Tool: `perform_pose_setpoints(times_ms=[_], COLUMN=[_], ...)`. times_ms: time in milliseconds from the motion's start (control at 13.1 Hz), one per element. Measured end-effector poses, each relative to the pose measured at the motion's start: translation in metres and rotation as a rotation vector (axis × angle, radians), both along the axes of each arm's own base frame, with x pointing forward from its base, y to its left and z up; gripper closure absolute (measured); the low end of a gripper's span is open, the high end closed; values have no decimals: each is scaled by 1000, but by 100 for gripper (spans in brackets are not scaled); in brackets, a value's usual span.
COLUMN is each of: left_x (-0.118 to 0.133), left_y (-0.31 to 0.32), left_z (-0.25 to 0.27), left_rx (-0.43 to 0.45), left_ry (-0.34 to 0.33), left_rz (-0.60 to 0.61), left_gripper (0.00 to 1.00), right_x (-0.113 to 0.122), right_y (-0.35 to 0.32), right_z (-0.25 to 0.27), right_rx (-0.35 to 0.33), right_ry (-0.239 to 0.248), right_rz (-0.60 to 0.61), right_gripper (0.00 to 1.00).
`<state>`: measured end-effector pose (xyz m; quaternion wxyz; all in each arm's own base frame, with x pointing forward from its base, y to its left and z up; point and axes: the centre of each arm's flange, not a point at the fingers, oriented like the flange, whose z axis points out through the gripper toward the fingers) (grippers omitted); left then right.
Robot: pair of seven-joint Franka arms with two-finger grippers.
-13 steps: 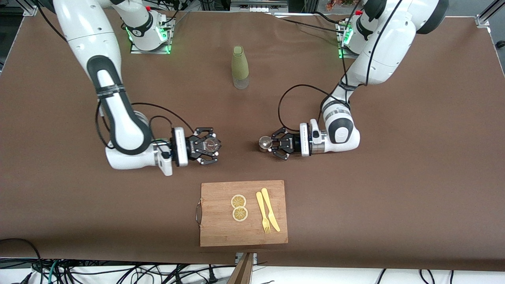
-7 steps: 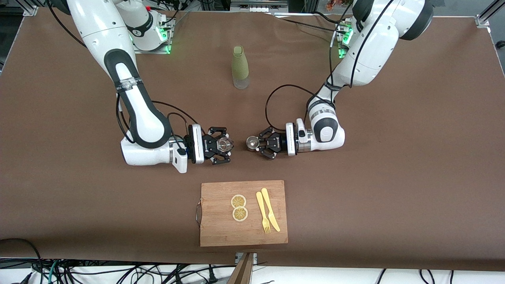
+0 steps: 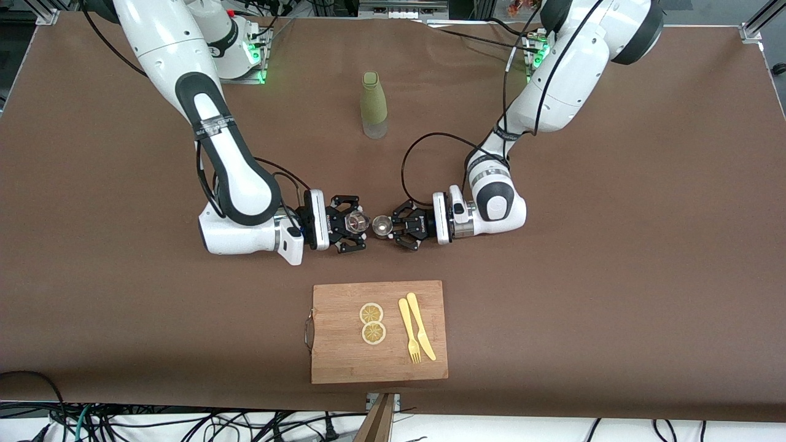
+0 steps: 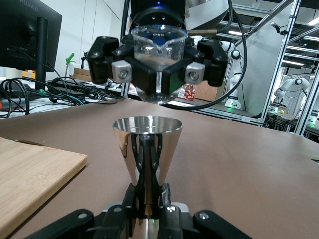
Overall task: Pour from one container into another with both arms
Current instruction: 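Tilt the glass cup over the jigger with the right gripper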
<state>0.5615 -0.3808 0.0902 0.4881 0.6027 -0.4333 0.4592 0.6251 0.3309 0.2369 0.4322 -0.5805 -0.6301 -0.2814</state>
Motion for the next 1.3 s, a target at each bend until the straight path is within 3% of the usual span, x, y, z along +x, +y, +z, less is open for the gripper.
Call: perform_pose_setpoints(times_ms=[307, 690, 1303], left_x=[0, 0, -1], left_y=[-5, -6, -12], left_z=[-1, -2, -5], left_rx=[9, 15, 10], left_ry=[-1, -1, 3], left_rz=[3, 6, 14], left_gripper=[79, 79, 79], right_x=[0, 10, 4], right_y=[1, -1, 21], right_z=[-2, 12, 19], right_rx=[-45, -173, -247], right_ry=[-30, -39, -54], right_rz=[18, 48, 63], right_gripper=[87, 87, 87])
